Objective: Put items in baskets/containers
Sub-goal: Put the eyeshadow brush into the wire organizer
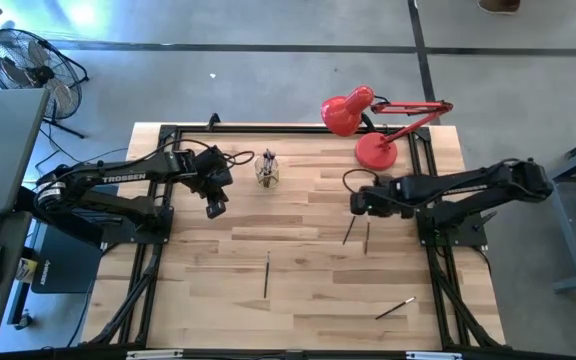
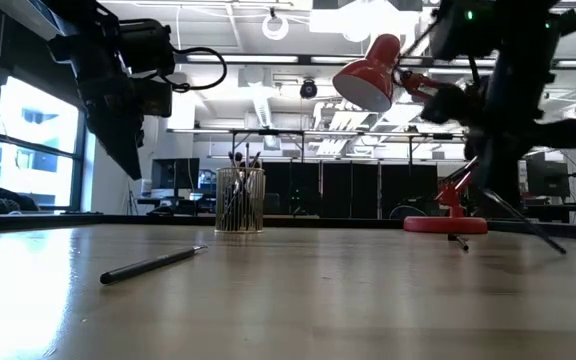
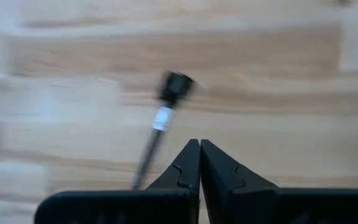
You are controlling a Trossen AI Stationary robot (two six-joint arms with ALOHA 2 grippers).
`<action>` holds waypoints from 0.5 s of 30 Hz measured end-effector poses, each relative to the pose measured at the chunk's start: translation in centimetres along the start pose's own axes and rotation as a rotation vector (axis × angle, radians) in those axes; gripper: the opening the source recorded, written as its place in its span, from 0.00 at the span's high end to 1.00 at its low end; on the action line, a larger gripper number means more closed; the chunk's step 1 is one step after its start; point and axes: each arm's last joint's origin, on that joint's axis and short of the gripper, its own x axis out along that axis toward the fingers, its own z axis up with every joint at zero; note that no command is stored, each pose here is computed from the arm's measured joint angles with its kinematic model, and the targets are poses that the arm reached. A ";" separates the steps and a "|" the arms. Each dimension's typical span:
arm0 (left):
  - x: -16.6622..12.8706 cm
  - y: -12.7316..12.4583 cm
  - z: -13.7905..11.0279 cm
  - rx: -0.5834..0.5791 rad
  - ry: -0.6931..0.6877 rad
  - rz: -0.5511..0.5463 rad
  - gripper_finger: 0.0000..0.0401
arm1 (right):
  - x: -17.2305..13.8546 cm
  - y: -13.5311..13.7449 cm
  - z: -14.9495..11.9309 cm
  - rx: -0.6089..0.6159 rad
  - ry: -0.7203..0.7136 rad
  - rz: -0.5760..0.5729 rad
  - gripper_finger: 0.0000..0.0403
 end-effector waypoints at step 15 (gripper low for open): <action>0.0 0.0 0.0 -0.033 -0.005 0.000 1.00 | -6.4 5.6 0.6 -0.252 -0.386 0.310 1.00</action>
